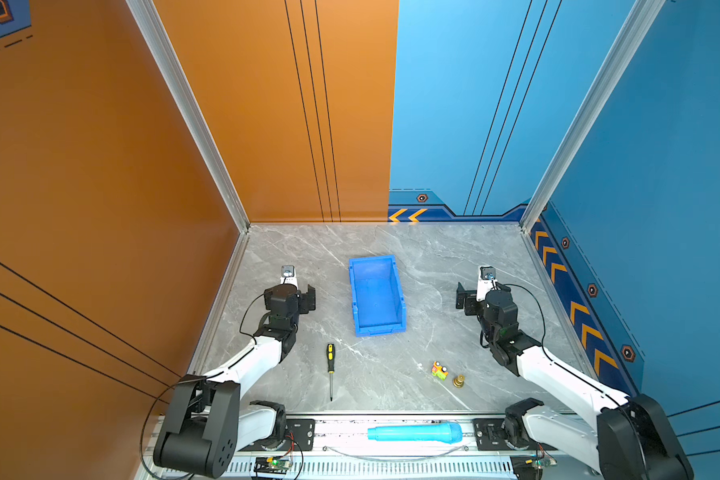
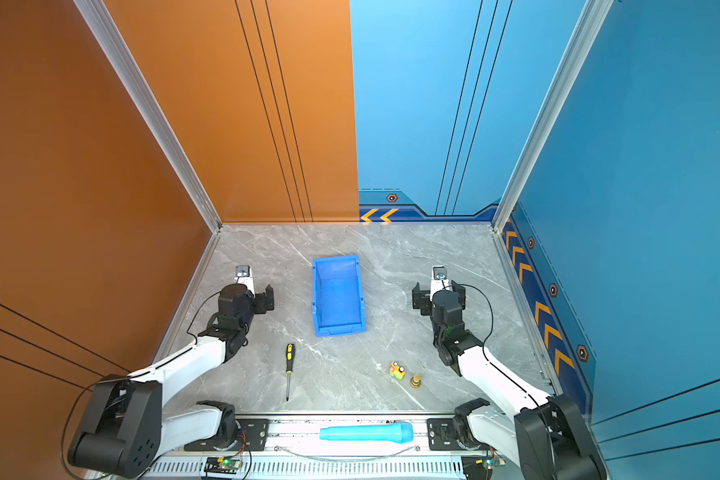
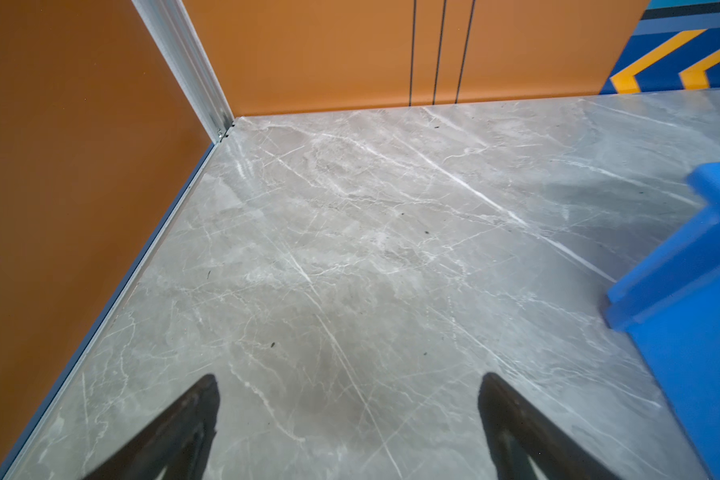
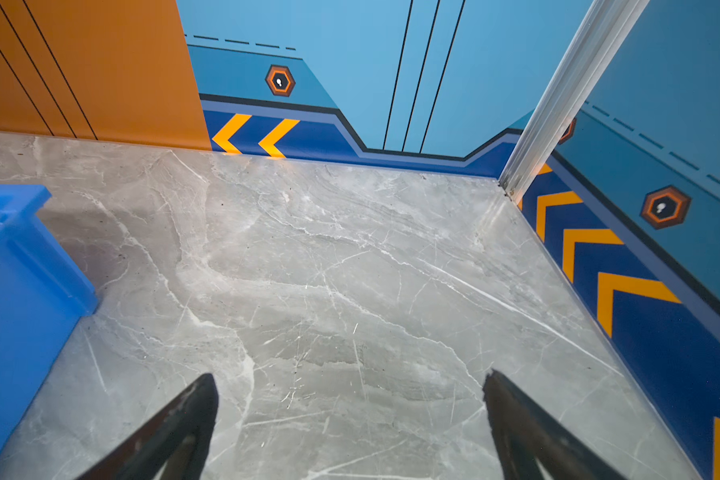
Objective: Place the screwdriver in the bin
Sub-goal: 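Move the left gripper toward the screwdriver while the right arm lifts forward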
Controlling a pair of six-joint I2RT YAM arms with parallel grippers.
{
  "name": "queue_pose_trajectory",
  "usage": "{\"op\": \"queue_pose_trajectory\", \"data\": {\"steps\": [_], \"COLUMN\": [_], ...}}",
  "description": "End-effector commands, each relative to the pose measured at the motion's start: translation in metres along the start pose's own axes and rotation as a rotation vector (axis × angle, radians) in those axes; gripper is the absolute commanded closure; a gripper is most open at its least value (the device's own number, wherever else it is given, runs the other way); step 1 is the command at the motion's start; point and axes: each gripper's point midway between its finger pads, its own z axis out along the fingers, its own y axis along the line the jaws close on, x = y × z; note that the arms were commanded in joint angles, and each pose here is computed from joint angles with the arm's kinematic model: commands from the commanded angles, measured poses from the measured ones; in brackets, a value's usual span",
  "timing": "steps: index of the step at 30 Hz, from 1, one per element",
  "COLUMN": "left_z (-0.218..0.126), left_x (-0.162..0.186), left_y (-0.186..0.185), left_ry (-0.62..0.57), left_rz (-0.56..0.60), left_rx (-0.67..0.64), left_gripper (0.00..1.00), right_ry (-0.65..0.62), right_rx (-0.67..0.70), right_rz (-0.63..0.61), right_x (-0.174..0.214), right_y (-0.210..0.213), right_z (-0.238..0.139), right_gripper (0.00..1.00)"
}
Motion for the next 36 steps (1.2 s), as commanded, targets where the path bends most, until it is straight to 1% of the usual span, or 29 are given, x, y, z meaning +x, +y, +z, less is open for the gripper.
{"op": "queue_pose_trajectory", "data": {"steps": [1, 4, 7, 9, 12, 15, 18, 20, 22, 26, 31, 34, 36], "left_z": [-0.013, -0.024, -0.035, -0.041, -0.053, -0.064, -0.072, -0.076, -0.08, -0.088, -0.093, -0.093, -0.09], "left_x": [-0.003, -0.008, -0.013, -0.014, -0.016, -0.019, -0.016, -0.013, -0.011, -0.01, -0.002, 0.007, 0.018], "left_y": [0.001, -0.005, -0.005, -0.007, -0.014, -0.018, -0.022, -0.031, -0.04, -0.056, -0.077, -0.084, -0.092], "left_ry": [0.051, 0.073, 0.118, 0.138, 0.155, 0.18, 0.225, 0.258, 0.285, 0.327, 0.395, 0.453, 0.505], "left_rz": [0.032, 0.007, -0.035, -0.045, -0.073, -0.112, -0.147, -0.165, -0.165, -0.153, -0.167, -0.157, -0.154], "left_rx": [-0.028, -0.014, -0.036, -0.028, 0.001, -0.001, -0.02, 0.0, 0.016, 0.029, 0.087, 0.1, 0.115], "left_gripper": [0.02, 0.02, 0.02, 0.02, 0.02, 0.02, 0.02, 0.02, 0.02, 0.02, 0.02, 0.02, 0.02], "right_ry": [0.046, 0.032, 0.023, 0.035, 0.094, 0.189, 0.294, 0.333, 0.352, 0.368, 0.372, 0.32, 0.283], "right_rx": [0.063, 0.058, 0.079, 0.066, 0.02, -0.03, -0.136, -0.195, -0.215, -0.261, -0.345, -0.413, -0.485], "right_rz": [-0.062, -0.031, 0.039, 0.067, 0.068, 0.047, 0.028, 0.028, 0.018, -0.005, -0.047, -0.06, -0.086], "right_x": [-0.009, -0.025, -0.036, -0.04, -0.039, -0.034, -0.021, -0.015, -0.01, -0.002, 0.0, -0.011, -0.015], "right_y": [-0.009, -0.009, -0.014, -0.013, -0.005, 0.007, 0.03, 0.045, 0.054, 0.072, 0.094, 0.109, 0.125], "right_z": [-0.015, -0.028, -0.04, -0.045, -0.049, -0.051, -0.052, -0.054, -0.056, -0.061, -0.07, -0.081, -0.092], "right_gripper": [0.0, 0.0, 0.0, 0.0, 0.0, 0.0, 0.0, 0.0, 0.0, 0.0, 0.0, 0.0, 0.0]}}
